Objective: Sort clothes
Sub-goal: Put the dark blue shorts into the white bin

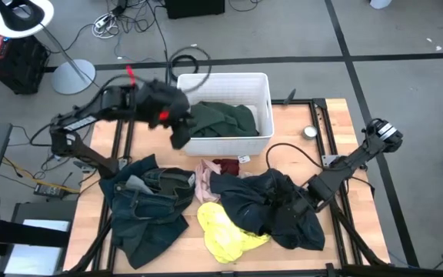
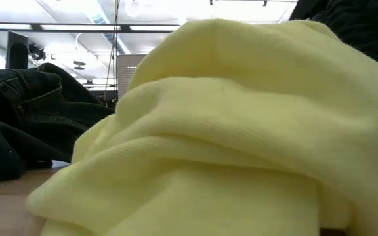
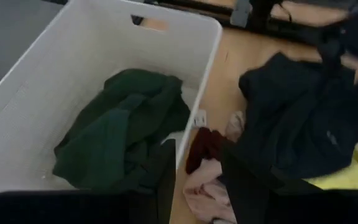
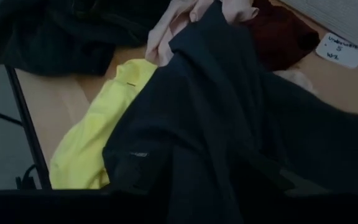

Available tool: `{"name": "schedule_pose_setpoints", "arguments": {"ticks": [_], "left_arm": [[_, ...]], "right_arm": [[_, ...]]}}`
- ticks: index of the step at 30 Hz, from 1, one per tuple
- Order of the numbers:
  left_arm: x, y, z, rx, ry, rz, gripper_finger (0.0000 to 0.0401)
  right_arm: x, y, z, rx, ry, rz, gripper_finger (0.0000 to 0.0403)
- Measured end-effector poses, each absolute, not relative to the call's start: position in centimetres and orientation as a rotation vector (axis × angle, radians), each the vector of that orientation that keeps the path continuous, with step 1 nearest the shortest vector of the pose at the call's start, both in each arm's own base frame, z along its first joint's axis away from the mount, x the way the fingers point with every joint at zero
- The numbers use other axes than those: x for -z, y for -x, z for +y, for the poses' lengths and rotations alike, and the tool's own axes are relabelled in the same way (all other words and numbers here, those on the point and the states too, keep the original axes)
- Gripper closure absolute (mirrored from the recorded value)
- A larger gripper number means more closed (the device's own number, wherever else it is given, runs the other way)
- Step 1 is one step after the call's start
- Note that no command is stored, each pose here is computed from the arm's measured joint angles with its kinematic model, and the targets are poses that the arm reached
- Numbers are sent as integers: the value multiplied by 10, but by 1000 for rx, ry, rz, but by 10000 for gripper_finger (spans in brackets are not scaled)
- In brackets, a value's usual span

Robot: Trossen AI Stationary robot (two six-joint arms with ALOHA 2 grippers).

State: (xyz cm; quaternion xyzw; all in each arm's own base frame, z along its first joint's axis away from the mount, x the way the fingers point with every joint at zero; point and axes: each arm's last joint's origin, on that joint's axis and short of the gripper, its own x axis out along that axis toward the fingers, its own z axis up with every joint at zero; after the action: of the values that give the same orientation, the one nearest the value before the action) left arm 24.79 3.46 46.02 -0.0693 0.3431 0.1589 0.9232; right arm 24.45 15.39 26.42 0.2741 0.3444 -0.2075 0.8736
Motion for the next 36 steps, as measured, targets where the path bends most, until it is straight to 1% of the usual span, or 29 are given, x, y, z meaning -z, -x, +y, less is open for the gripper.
{"name": "schedule_pose_setpoints", "arguments": {"ticks": [3, 7, 11, 15, 18, 22, 26, 36], "left_arm": [[-449, -247, 15, -331, 101, 735, 270], [-420, -251, -9, -319, 108, 779, 270], [-388, -251, -34, -237, 130, 726, 270], [-364, -240, -53, -156, 149, 668, 270], [-355, -226, -59, -127, 190, 643, 270], [-352, -206, -65, -132, 224, 592, 270], [-352, -184, -66, -177, 215, 536, 270], [-343, -151, -59, -131, 217, 502, 270]], "right_arm": [[-269, -248, 143, 398, -559, 749, 254], [-275, -252, 130, 339, -557, 794, 255], [-277, -256, 119, 272, -562, 852, 257], [-277, -260, 113, 206, -582, 894, 258], [-278, -262, 110, 198, -588, 902, 261], [-290, -265, 110, 169, -572, 866, 268], [-304, -269, 109, 142, -557, 829, 276], [-319, -273, 108, 128, -545, 792, 299]]}}
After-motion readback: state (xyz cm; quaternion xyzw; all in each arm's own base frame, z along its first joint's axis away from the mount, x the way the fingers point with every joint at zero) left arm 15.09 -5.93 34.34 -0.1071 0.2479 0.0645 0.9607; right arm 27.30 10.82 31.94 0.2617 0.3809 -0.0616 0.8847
